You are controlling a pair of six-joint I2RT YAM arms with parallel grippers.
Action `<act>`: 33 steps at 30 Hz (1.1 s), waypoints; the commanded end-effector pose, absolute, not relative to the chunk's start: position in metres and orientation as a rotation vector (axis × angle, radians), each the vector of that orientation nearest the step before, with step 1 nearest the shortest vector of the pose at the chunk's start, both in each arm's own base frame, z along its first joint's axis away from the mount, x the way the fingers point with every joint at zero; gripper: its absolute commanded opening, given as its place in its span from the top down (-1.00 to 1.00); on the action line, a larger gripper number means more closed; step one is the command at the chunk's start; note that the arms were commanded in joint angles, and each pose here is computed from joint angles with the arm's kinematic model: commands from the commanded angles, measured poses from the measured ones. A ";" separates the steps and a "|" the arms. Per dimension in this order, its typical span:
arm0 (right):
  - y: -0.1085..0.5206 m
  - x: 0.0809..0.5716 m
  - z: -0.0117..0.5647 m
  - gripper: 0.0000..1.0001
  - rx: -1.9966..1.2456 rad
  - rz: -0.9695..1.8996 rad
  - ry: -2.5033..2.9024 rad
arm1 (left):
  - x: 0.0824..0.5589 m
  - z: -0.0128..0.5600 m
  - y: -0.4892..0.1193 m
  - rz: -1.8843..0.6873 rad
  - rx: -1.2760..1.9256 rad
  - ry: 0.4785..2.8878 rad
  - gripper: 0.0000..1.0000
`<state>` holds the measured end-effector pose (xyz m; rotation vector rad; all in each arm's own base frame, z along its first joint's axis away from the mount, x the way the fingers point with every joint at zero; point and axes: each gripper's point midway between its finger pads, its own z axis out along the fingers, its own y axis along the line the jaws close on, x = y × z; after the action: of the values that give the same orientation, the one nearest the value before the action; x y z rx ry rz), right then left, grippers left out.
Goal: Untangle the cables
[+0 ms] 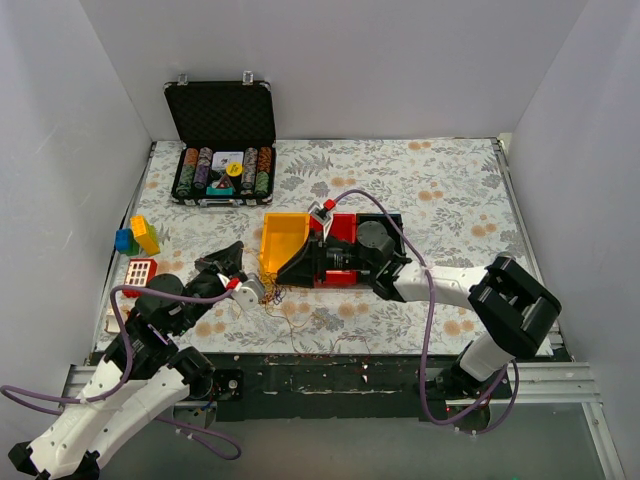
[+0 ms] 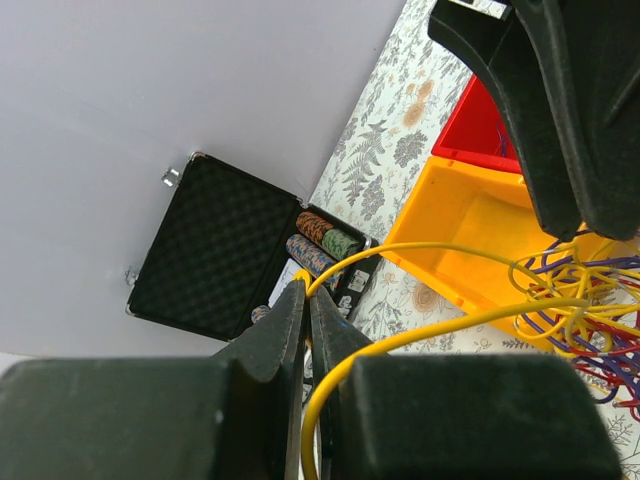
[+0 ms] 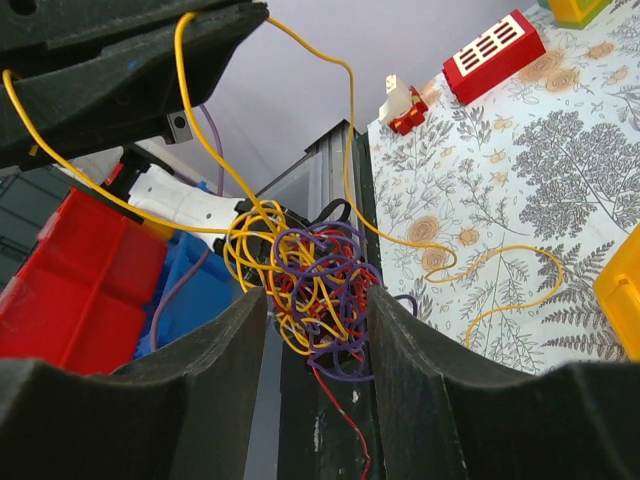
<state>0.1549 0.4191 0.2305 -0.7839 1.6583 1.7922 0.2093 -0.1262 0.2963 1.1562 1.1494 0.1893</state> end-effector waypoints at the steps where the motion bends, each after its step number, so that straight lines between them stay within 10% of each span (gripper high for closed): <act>1: 0.425 0.154 0.235 -0.04 -0.827 1.772 1.630 | 0.207 0.307 -0.124 0.192 1.140 1.122 1.00; 33: 0.408 0.175 0.218 0.22 -0.730 1.612 1.714 | 0.206 0.311 -0.124 0.188 1.140 1.120 1.00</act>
<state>0.1767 0.4038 0.2049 -0.7351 1.7750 1.5425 0.2086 -0.1256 0.2946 1.1642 1.1518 0.1913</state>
